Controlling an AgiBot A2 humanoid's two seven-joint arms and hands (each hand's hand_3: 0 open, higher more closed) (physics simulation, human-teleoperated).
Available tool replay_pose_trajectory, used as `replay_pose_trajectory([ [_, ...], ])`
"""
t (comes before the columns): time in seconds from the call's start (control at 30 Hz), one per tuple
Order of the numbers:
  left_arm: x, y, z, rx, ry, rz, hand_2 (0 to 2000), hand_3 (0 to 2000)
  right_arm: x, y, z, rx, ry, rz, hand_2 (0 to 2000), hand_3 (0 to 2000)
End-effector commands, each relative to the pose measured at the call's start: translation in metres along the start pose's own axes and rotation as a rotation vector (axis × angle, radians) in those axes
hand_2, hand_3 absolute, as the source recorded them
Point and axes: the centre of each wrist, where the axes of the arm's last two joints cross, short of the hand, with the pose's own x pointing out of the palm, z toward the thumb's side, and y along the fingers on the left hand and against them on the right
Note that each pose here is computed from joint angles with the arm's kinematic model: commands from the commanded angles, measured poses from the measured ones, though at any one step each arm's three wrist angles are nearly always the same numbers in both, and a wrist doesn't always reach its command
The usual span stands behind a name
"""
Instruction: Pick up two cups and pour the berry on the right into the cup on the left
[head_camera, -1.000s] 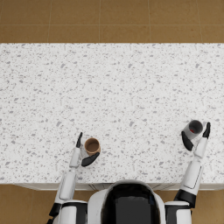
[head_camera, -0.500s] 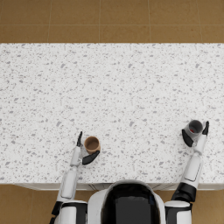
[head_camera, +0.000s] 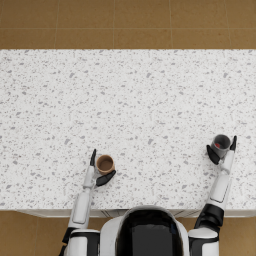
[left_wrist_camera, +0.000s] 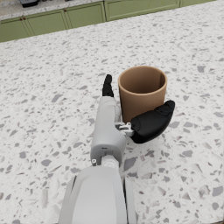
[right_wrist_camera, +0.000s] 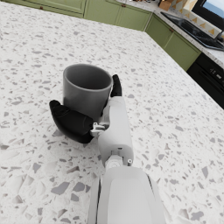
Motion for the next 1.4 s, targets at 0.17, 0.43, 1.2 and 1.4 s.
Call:
replay_pose_trajectory([
  [0.17,0.005,0.003,0.008,0.035,-0.012,-0.01,2000,1280,-0.004,-0.001,0.011,-0.043,-0.007,0.086,2000,1280],
  [0.43,0.037,0.014,0.069,0.271,-0.058,-0.103,2000,1280,0.019,0.05,0.092,-0.41,0.03,0.12,2000,1280],
  [1.2,0.084,0.05,0.099,0.403,0.394,-0.115,2000,1280,0.058,0.134,0.196,-0.949,0.529,0.047,2000,1280],
  [1.4,0.097,0.054,0.104,0.425,0.419,-0.141,2000,1280,0.058,0.13,0.19,-0.918,0.713,-0.033,2000,1280],
])
